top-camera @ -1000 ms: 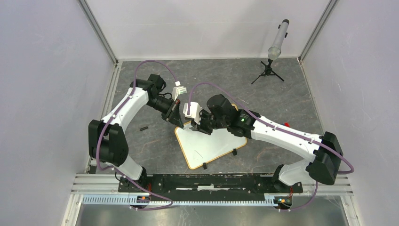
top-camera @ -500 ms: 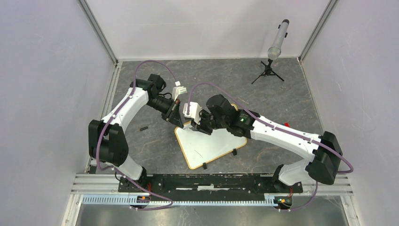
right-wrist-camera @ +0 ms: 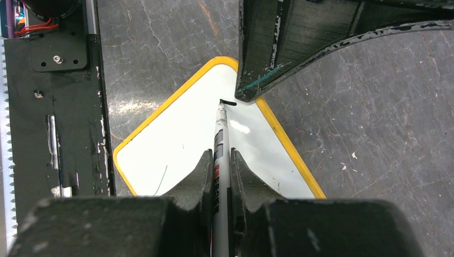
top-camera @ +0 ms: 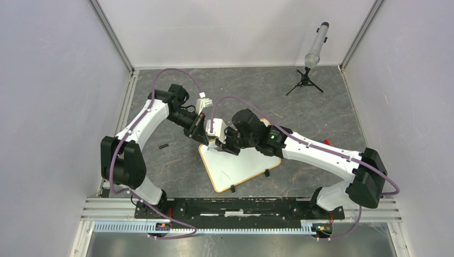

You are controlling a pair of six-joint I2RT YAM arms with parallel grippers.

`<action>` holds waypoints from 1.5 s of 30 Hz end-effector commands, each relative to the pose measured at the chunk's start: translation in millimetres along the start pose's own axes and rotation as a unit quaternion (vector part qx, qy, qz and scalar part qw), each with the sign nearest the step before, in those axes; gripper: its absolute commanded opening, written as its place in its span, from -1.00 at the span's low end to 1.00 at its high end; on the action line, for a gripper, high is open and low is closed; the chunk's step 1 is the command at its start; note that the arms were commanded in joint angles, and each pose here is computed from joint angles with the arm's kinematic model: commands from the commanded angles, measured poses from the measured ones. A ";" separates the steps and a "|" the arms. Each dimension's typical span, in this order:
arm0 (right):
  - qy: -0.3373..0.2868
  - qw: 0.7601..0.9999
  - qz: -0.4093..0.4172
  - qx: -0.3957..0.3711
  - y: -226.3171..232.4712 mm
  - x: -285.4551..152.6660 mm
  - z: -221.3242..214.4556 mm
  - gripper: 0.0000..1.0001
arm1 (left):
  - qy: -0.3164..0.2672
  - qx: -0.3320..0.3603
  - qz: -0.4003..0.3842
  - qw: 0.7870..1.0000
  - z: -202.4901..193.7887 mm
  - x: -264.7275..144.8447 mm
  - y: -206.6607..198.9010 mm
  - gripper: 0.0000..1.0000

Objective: Write a sentence on the whiteboard

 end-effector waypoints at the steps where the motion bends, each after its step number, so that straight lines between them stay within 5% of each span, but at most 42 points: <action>1: -0.020 1.000 -0.004 -0.010 -0.5 2.4 17.9 -1.00 | -0.004 0.016 0.007 1.000 4.5 -2.5 0.0 -0.95; 45: 0.037 0.999 0.009 -0.039 14.7 -2.9 -26.5 -1.00 | 0.002 0.008 0.006 1.000 2.8 -2.8 -0.4 -0.95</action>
Point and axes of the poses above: each gripper's point midway between its finger pads, its own x axis out along the fingers, its own y axis along the line the jaws close on, z = x × y, the point moved 3 cm from there along -x, back along the fingers, and after that the axes turned 12 degrees about x, right-handed, at the moved point
